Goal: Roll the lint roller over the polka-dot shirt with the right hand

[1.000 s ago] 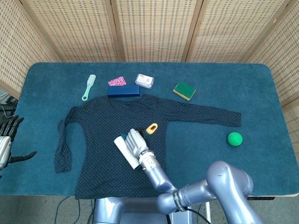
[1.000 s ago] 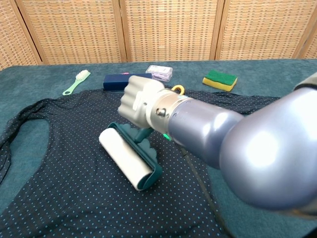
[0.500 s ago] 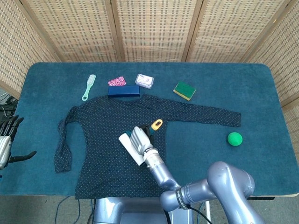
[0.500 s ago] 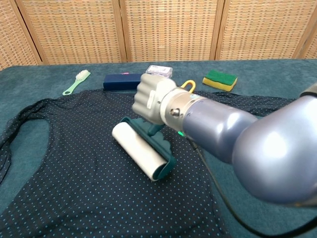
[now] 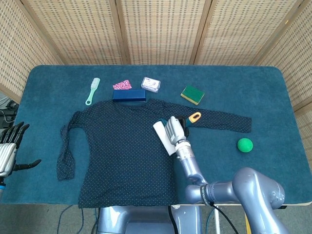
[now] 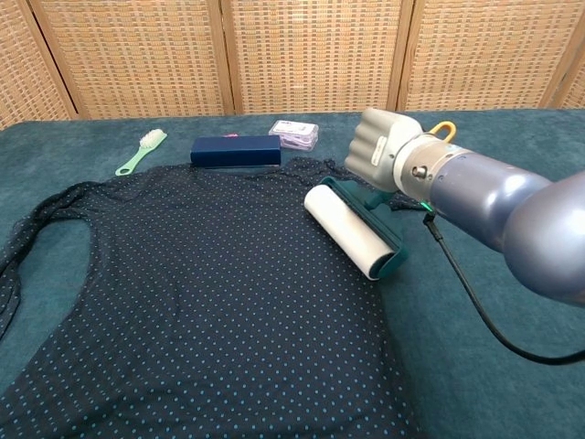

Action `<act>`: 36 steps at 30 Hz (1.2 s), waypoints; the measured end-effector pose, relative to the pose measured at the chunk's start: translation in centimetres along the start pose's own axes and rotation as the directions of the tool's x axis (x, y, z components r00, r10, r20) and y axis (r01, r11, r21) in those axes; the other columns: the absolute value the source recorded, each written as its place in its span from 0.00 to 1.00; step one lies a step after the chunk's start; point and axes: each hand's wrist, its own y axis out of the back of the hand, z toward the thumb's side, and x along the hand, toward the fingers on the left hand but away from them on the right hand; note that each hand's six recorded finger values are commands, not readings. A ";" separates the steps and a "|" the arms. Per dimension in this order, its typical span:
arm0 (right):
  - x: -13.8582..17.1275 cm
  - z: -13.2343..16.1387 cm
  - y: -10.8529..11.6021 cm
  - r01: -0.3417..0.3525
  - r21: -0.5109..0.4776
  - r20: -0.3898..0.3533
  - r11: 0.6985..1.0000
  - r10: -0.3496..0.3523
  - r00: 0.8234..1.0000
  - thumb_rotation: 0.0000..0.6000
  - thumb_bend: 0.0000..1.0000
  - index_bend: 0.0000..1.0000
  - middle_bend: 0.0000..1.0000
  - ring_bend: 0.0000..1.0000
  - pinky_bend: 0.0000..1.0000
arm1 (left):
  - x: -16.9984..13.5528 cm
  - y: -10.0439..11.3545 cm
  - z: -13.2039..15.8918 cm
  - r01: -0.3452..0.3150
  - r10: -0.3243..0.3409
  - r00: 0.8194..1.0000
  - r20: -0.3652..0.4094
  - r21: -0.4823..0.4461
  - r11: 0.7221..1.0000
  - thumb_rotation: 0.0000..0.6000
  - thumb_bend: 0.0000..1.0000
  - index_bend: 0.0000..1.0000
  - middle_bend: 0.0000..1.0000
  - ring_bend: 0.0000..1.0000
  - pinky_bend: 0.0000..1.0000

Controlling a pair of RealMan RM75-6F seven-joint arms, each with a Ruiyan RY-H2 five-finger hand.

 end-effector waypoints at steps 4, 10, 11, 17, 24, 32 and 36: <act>0.0 0.0 0.0 0.004 -0.012 0.004 1.000 -0.004 1.000 1.00 0.70 0.46 1.00 1.00 1.00 | 0.0 0.0 0.0 0.001 -0.001 1.000 0.000 0.000 1.000 1.00 0.00 0.00 0.00 0.00 0.00; 0.1 -0.3 -0.1 -0.007 -0.054 0.021 0.999 0.008 1.000 1.00 0.09 0.00 1.00 1.00 1.00 | -0.1 0.1 -0.1 -0.001 0.001 1.000 0.002 -0.004 1.000 1.00 0.00 0.00 0.00 0.00 0.00; 0.1 -0.4 -0.1 -0.008 -0.060 0.025 0.998 0.010 1.000 1.00 0.04 0.00 1.00 1.00 1.00 | -0.1 0.1 -0.1 -0.001 0.001 1.000 0.002 -0.005 1.000 1.00 0.00 0.00 0.00 0.00 0.00; 0.7 -1.3 -0.9 -0.020 -0.128 0.053 0.992 0.027 0.998 1.00 0.02 0.00 1.00 1.00 1.00 | -0.1 0.2 -0.1 -0.002 0.002 1.000 0.008 -0.017 1.000 1.00 0.00 0.00 0.00 0.00 0.00; 2.1 -4.4 -3.3 0.017 -0.271 0.113 0.962 0.014 0.993 1.00 0.02 0.00 0.90 0.95 1.00 | -0.7 0.7 0.4 -0.016 0.017 0.999 0.041 -0.033 0.999 1.00 0.00 0.00 0.00 0.00 0.00; 6.5 -9.6 -9.2 0.142 -0.636 0.223 0.758 0.005 0.975 1.00 0.00 0.00 0.11 0.12 0.21 | -1.7 0.9 1.6 -0.049 0.054 0.992 0.111 -0.043 0.998 1.00 0.00 0.00 0.00 0.00 0.00; 11.0 -12.1 -13.4 0.186 -0.775 0.263 0.604 0.040 0.964 1.00 0.00 0.00 0.00 0.00 0.01 | -2.3 0.9 2.4 -0.097 0.103 0.982 0.155 -0.049 0.994 1.00 0.00 0.00 0.00 0.00 0.00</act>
